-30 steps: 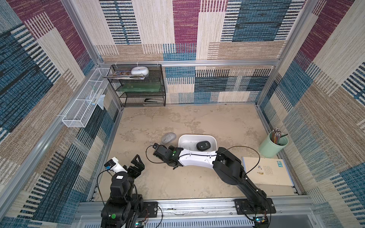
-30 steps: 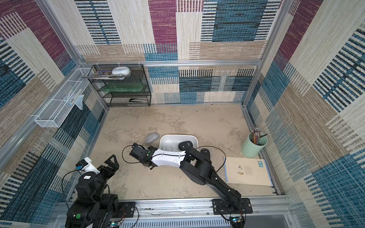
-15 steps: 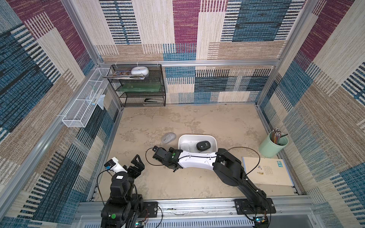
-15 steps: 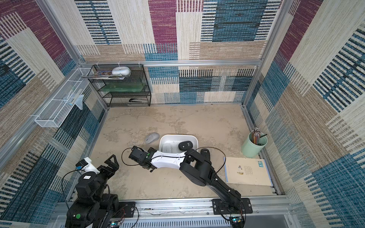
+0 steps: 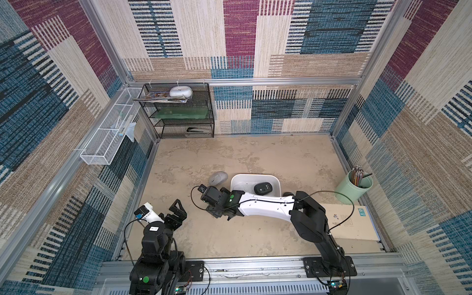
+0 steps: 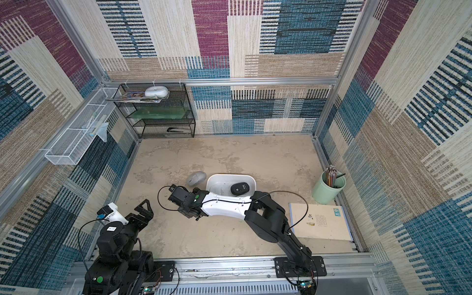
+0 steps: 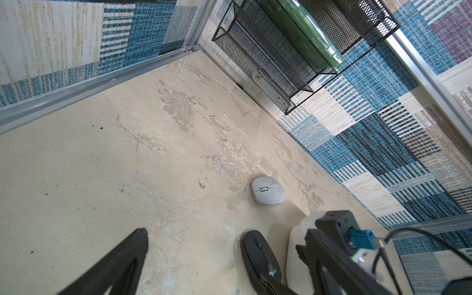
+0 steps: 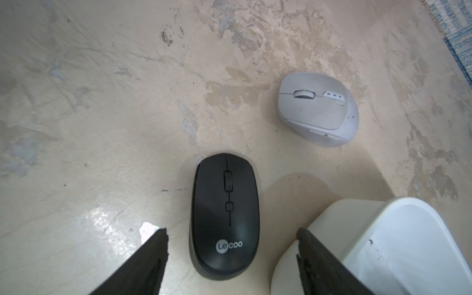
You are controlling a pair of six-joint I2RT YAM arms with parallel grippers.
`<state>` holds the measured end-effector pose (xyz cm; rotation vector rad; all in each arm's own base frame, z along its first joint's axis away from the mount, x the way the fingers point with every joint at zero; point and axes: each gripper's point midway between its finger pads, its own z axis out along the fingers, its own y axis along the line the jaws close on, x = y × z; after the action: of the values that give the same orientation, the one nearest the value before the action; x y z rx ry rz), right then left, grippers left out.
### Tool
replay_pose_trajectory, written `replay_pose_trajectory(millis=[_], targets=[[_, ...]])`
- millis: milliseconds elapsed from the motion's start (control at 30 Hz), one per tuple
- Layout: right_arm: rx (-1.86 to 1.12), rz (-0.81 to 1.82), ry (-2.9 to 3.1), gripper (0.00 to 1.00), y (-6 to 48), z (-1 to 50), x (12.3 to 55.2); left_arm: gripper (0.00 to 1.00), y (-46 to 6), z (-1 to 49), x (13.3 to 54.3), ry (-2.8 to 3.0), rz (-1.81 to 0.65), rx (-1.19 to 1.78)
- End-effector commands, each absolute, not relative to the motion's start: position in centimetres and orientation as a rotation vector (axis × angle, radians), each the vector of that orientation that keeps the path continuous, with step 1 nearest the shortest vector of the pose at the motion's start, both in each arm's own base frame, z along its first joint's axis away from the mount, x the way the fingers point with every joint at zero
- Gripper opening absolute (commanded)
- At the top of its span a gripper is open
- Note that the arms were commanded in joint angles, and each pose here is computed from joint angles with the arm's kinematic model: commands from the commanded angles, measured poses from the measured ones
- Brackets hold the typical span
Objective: Take out the mouse from the storage box
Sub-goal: Place the mouse at the center of the board, then pick up the mouse from the storage box.
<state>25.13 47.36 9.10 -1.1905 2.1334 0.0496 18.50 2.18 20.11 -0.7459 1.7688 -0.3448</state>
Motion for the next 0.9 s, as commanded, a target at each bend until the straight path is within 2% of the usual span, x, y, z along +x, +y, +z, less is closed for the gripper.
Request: replay_pose_trajectory(millis=[0, 267, 433, 667, 867], targets=[[-1.121, 0.128, 2.126, 0.83, 47.0, 11.4, 25.1, 0.99, 1.4, 21.1, 19.0, 1.774, -0.390, -0.717], [-0.904, 0.349, 2.169, 0.85, 41.1, 16.5, 26.6, 0.99, -2.5, 22.2, 22.4, 1.942, -0.555, -0.608], [-0.724, 0.501, 2.246, 0.85, 35.6, 17.6, 28.2, 0.99, -6.3, 21.6, 25.8, 2.126, -0.719, -0.504], [-0.469, 0.618, 2.354, 0.85, 28.8, 16.1, 30.3, 0.99, -9.7, 19.8, 28.8, 2.344, -0.731, -0.399], [-0.344, 0.617, 2.416, 0.85, 24.6, 13.4, 31.3, 0.99, -15.2, 19.7, 30.0, 2.434, -0.682, -0.200]])
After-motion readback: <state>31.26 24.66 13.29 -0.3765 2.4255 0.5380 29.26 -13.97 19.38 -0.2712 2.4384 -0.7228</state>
